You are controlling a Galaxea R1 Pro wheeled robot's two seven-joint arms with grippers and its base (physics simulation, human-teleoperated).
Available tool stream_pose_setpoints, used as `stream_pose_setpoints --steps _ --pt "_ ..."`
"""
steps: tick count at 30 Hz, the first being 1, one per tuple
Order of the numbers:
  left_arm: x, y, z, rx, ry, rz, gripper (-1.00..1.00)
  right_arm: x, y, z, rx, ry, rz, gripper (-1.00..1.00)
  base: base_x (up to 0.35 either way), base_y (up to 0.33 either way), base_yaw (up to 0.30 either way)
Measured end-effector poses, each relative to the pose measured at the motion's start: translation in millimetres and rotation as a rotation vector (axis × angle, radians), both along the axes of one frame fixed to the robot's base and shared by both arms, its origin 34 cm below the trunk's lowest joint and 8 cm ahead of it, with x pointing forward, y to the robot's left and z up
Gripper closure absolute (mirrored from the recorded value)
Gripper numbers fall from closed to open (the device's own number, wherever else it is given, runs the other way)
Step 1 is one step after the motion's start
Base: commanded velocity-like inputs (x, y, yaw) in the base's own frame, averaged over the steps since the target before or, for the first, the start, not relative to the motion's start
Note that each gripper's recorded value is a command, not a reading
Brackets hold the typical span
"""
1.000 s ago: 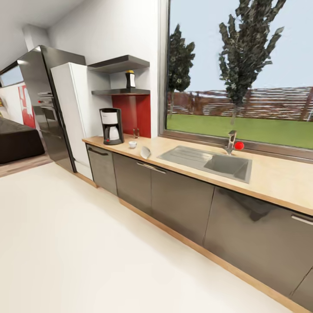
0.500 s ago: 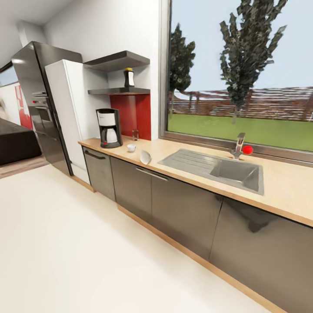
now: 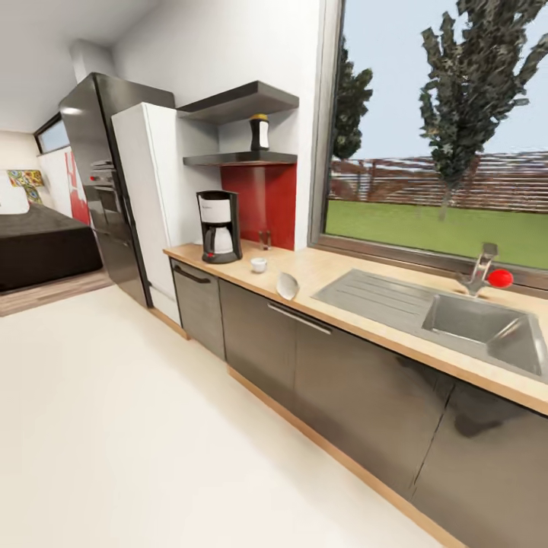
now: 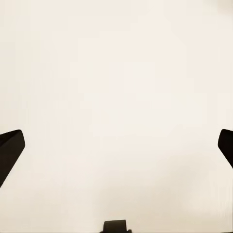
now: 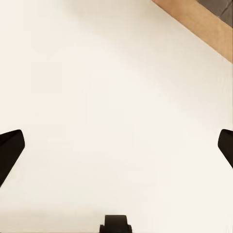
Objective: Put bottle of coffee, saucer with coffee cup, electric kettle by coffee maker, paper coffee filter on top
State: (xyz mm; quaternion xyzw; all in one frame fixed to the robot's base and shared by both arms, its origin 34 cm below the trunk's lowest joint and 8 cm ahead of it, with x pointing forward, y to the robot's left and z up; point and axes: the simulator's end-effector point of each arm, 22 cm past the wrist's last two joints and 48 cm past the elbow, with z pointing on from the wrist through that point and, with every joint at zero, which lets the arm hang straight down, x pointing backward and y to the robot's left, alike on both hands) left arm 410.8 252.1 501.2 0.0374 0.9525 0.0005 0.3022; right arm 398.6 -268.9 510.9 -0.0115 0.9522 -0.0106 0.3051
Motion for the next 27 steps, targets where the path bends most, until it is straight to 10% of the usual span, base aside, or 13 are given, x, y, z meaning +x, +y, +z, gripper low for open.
stream_pose_setpoints --steps 27 --pt "-0.6 -0.2 -0.4 0.000 0.002 -0.001 -1.00 0.0 0.9 0.0 0.001 0.000 0.000 -1.00 0.326 0.044 0.238"
